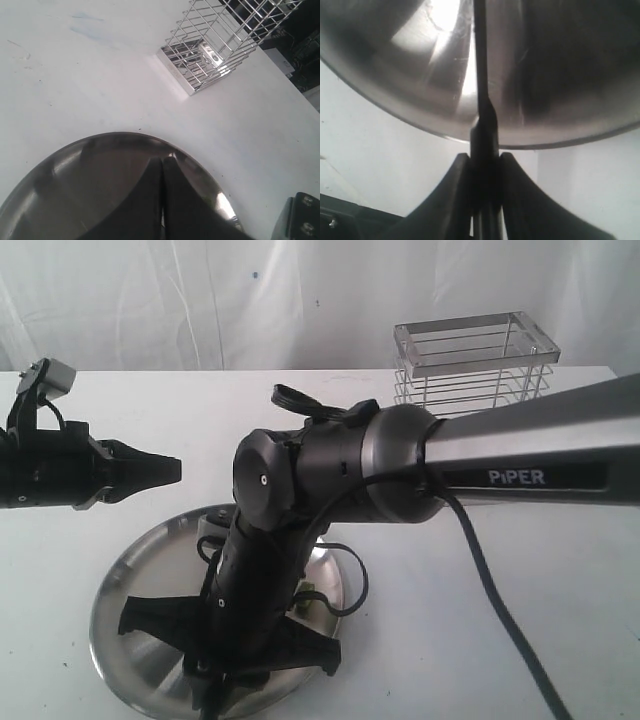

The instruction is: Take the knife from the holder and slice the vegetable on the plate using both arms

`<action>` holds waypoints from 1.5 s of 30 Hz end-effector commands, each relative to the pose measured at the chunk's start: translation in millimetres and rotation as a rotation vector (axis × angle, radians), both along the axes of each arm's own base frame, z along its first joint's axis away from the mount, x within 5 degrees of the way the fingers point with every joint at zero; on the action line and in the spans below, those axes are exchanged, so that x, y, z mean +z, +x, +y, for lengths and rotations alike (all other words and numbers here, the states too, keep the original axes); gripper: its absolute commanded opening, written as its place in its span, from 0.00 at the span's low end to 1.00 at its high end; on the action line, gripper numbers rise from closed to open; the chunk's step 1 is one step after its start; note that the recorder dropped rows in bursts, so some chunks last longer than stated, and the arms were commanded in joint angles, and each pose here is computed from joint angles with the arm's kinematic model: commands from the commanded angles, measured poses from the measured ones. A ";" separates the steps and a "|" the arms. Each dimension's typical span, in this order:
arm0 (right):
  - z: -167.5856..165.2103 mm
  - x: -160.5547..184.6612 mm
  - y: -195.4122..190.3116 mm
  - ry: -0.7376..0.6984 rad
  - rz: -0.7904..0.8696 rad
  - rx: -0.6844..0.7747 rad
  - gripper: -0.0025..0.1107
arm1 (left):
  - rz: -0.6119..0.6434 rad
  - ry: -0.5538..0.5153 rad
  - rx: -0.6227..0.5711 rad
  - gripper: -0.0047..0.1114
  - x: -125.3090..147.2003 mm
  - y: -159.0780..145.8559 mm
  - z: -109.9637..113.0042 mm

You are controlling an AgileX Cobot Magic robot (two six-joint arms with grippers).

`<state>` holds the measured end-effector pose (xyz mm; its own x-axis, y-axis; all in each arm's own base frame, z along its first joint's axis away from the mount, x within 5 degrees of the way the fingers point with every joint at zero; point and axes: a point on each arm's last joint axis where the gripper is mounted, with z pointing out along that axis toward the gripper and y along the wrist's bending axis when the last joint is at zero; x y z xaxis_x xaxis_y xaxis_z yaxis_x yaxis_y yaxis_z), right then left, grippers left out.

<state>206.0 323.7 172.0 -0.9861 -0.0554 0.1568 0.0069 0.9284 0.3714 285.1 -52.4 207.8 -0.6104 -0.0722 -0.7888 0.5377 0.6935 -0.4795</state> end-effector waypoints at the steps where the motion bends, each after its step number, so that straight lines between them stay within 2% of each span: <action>1: 1.7 -0.7 2.2 0.007 -0.028 -0.007 0.02 | -0.007 -0.014 0.005 0.04 1.5 1.0 0.3; 36: 1.9 -10.8 4.9 -0.022 -0.037 -0.009 0.02 | -0.012 -0.030 -0.011 0.04 2.8 0.1 -1.0; 45: -1.7 1.5 9.4 -0.017 -0.133 0.017 0.02 | -0.012 -0.030 -0.011 0.04 2.8 0.1 -1.0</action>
<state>216.3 323.7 162.4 -0.9971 -0.0511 0.0566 -0.0284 0.9375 0.3468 284.8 -53.1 208.5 -0.6091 -0.0755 -0.7895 0.5434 0.6854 -0.4848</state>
